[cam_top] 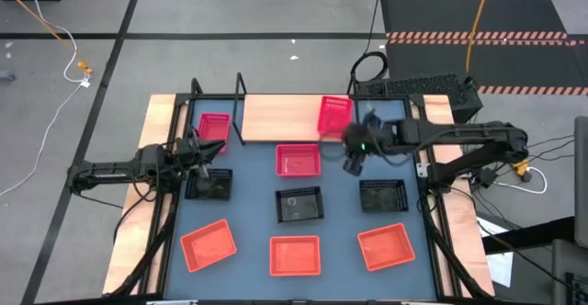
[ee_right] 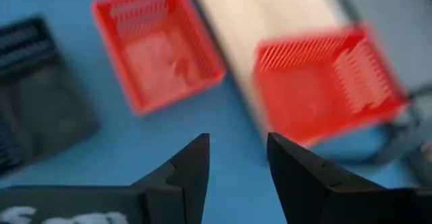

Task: Stack baskets on shelf by color
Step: Put the middle right black bin on the shelf

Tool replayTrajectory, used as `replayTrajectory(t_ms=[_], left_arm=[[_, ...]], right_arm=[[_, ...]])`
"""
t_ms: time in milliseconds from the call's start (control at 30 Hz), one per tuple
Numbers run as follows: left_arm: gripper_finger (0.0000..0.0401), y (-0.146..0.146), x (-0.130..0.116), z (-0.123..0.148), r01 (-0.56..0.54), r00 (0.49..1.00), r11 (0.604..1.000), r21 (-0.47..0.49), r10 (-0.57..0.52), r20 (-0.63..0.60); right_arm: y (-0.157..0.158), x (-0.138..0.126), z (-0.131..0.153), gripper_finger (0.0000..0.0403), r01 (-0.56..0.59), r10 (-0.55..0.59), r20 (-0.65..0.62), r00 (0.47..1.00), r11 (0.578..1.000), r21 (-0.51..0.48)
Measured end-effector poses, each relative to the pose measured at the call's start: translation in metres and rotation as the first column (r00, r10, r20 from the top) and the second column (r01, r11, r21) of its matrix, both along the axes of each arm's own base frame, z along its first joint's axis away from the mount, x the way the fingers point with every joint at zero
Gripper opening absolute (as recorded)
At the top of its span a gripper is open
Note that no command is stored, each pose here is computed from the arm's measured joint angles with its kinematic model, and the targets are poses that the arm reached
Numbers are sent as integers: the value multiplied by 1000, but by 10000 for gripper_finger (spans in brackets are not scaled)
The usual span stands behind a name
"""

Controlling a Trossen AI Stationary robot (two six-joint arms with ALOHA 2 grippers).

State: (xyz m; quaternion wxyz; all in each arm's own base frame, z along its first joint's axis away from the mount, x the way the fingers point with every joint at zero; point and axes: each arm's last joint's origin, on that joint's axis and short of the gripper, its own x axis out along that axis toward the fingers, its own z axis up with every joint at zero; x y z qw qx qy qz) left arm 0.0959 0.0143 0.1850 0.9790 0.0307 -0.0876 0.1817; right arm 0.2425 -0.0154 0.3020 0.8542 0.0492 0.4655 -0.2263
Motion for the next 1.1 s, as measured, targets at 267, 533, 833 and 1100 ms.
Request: replayTrajectory(t_ms=[267, 533, 833, 1100], left_arm=[[37, 0, -2, 7, -19, 999, 997, 76, 15, 44], [37, 0, -3, 12, -44, 996, 989, 138, 33, 77], [37, 4, -3, 9, -78, 996, 990, 117, 72, 59], [37, 5, -2, 5, -61, 997, 997, 37, 60, 42]], right_arm=[[44, -24, -64, 141, 201, -174, -135, 975, 954, 224], [52, -39, -113, 141, 378, -319, -209, 924, 842, 385], [53, -35, -128, 141, 323, -292, -140, 946, 817, 478], [52, -34, -126, 141, 275, -239, -135, 962, 814, 512]])
